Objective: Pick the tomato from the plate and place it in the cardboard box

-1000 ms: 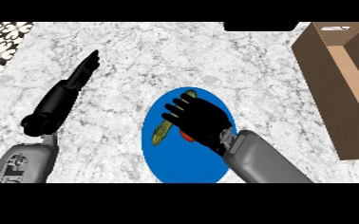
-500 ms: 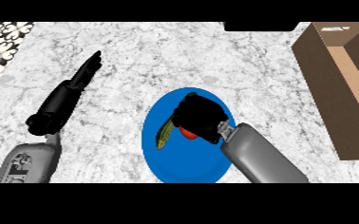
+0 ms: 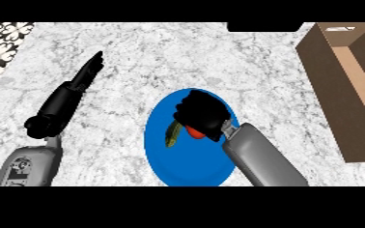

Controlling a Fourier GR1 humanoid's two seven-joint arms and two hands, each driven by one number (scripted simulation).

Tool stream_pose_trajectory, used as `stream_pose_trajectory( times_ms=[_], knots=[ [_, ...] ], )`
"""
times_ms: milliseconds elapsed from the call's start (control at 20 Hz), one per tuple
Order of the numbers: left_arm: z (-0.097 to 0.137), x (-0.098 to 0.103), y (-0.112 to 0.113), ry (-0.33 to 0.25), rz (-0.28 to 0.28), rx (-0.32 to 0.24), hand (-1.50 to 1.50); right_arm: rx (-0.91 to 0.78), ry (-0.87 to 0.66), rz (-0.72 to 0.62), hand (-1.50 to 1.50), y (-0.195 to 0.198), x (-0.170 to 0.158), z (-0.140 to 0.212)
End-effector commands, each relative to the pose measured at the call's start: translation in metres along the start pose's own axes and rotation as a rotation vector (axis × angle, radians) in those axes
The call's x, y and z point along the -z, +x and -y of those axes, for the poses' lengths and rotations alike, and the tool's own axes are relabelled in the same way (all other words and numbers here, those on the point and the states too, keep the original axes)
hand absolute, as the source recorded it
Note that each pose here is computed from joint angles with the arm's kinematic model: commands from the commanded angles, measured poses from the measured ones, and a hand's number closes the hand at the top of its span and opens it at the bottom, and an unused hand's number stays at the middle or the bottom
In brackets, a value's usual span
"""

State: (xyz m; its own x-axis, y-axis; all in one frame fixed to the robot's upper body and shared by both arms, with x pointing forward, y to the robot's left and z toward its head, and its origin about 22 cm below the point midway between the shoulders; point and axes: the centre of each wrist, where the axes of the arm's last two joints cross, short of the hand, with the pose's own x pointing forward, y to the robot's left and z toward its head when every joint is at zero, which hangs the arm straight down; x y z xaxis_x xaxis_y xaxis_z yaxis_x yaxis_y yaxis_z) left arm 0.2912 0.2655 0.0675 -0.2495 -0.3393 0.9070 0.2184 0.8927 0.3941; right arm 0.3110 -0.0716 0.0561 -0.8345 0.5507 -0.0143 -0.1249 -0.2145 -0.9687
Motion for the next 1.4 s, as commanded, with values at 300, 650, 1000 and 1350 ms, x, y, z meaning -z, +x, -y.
stream_pose_trajectory(
  times_ms=[300,650,1000,1350],
  knots=[
    [-0.006,0.001,0.006,-0.001,0.029,0.025,0.00,0.406,-0.216,-1.005,1.50,-0.134,-0.059,0.014],
    [0.001,0.005,0.010,-0.031,0.027,0.001,0.00,0.187,-0.389,-1.165,1.50,-0.168,-0.045,0.086],
    [-0.001,0.015,0.009,-0.005,0.026,0.008,0.00,0.211,-0.670,-1.414,1.50,-0.185,-0.062,0.125],
    [-0.006,-0.003,-0.009,-0.007,0.007,0.005,0.00,0.233,-0.824,-1.690,1.50,-0.218,-0.110,0.136]
  ],
)
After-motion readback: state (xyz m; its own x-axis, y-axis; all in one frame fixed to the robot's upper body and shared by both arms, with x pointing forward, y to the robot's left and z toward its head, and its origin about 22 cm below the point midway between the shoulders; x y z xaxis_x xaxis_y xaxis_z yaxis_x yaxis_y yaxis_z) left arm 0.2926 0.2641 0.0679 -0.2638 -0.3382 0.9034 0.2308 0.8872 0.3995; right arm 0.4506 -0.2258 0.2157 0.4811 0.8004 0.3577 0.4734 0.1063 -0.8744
